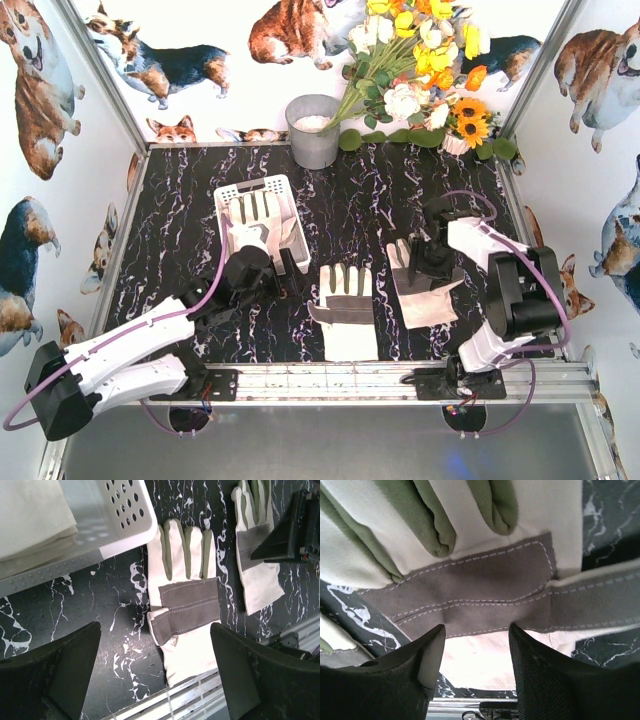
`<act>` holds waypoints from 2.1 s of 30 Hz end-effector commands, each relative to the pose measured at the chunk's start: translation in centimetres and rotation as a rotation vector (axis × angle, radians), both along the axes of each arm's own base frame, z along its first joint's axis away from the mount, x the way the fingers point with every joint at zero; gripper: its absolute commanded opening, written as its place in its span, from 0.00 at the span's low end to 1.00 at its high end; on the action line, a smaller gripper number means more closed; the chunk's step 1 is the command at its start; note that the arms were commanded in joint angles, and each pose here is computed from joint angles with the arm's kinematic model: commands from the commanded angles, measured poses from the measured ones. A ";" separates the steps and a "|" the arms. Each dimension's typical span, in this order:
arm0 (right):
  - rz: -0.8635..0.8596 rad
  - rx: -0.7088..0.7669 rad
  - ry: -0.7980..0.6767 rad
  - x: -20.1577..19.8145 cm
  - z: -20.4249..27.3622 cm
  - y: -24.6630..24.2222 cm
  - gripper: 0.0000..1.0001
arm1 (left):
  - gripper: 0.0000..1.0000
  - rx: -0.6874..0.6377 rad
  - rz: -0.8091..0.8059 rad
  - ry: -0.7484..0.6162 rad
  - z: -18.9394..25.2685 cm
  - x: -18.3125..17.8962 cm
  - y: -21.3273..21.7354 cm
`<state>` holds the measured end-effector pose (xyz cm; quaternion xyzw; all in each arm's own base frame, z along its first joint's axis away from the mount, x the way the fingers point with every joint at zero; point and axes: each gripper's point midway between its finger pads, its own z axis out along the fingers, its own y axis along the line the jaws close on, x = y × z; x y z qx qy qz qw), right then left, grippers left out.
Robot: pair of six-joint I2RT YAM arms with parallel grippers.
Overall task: Put the gloves into the storage basket
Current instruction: Adjust the glove at the center of the board, then pair the glove with the glove.
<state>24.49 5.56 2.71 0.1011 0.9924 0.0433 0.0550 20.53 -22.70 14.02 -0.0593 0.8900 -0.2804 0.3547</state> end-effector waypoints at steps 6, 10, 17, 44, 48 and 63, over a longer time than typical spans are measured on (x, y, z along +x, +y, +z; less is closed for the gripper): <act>0.001 0.049 -0.008 0.7 -1.0 1.9 0.55 | 0.80 -0.060 -0.036 0.076 -2.7 -2.1 -0.4; -0.001 0.052 0.012 -0.4 -1.3 3.0 0.55 | 0.79 -0.134 -0.042 0.080 -3.1 -2.4 -1.3; 0.011 0.050 0.027 -1.6 -2.0 4.4 0.55 | 0.73 -0.142 -0.066 0.119 -4.8 -2.9 -2.3; 0.181 0.221 -0.283 -3.3 7.2 10.2 0.60 | 0.00 -0.228 -0.058 0.115 -5.9 -1.3 -5.7; 0.252 0.261 -0.371 -4.7 8.6 12.6 0.63 | 0.00 -0.290 -0.079 0.098 -3.6 -1.6 -6.1; 0.375 0.363 -0.655 -7.7 15.6 20.0 0.63 | 0.00 -0.523 -0.091 -0.014 5.3 -1.1 -7.8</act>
